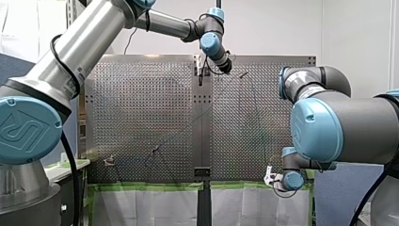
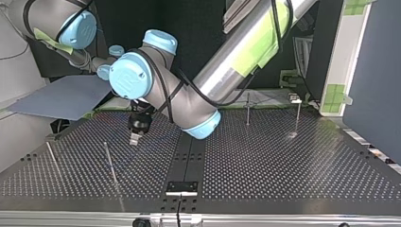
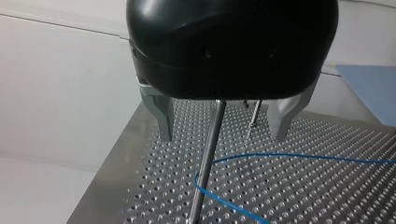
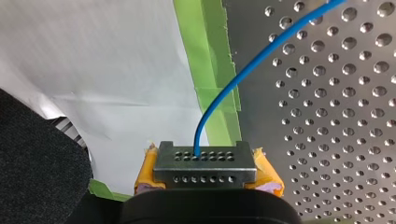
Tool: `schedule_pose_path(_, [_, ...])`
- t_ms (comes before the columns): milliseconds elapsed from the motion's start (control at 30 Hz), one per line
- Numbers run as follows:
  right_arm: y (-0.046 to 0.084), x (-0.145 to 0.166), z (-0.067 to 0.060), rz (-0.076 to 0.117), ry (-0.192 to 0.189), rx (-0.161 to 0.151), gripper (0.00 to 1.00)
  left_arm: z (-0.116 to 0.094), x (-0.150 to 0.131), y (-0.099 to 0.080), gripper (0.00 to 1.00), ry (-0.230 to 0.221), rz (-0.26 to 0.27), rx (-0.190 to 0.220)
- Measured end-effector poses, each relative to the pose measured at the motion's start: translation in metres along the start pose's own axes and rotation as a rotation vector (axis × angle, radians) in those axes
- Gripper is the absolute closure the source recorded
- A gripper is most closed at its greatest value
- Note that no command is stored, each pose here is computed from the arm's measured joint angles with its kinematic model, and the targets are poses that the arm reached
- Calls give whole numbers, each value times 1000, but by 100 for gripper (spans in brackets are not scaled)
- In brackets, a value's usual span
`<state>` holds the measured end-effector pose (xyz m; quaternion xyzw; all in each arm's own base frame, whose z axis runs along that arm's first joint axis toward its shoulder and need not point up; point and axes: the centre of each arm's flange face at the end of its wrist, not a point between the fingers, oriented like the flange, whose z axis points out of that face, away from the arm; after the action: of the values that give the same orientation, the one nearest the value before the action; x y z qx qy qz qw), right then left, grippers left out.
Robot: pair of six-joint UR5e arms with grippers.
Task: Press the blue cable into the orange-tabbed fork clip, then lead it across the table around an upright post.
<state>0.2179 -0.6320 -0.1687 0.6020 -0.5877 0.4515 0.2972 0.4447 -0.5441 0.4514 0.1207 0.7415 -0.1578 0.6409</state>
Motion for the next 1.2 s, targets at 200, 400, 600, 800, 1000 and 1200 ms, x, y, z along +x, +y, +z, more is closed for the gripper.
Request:
schedule_pose_path(200, [0, 0, 0, -1, 0, 0, 100, 0, 0, 2, 2, -1, -3, -15])
schedule_pose_path(400, [0, 0, 0, -1, 0, 0, 100, 0, 0, 1, 2, 0, -3, -17])
schedule_pose_path(600, [0, 0, 0, -1, 1, 0, 100, -6, 1, 0, 2, 11, 3, -44])
schedule_pose_path(800, [2, 0, 0, -1, 1, -2, 100, -22, -4, -9, 2, 19, 12, -66])
schedule_pose_path(1000, [3, 1, 1, 0, 2, -4, 100, -46, -1, -30, 2, 42, 36, -73])
schedule_pose_path(1200, [4, 1, 1, 1, 2, -6, 100, -70, -5, -40, 2, 19, 21, -81])
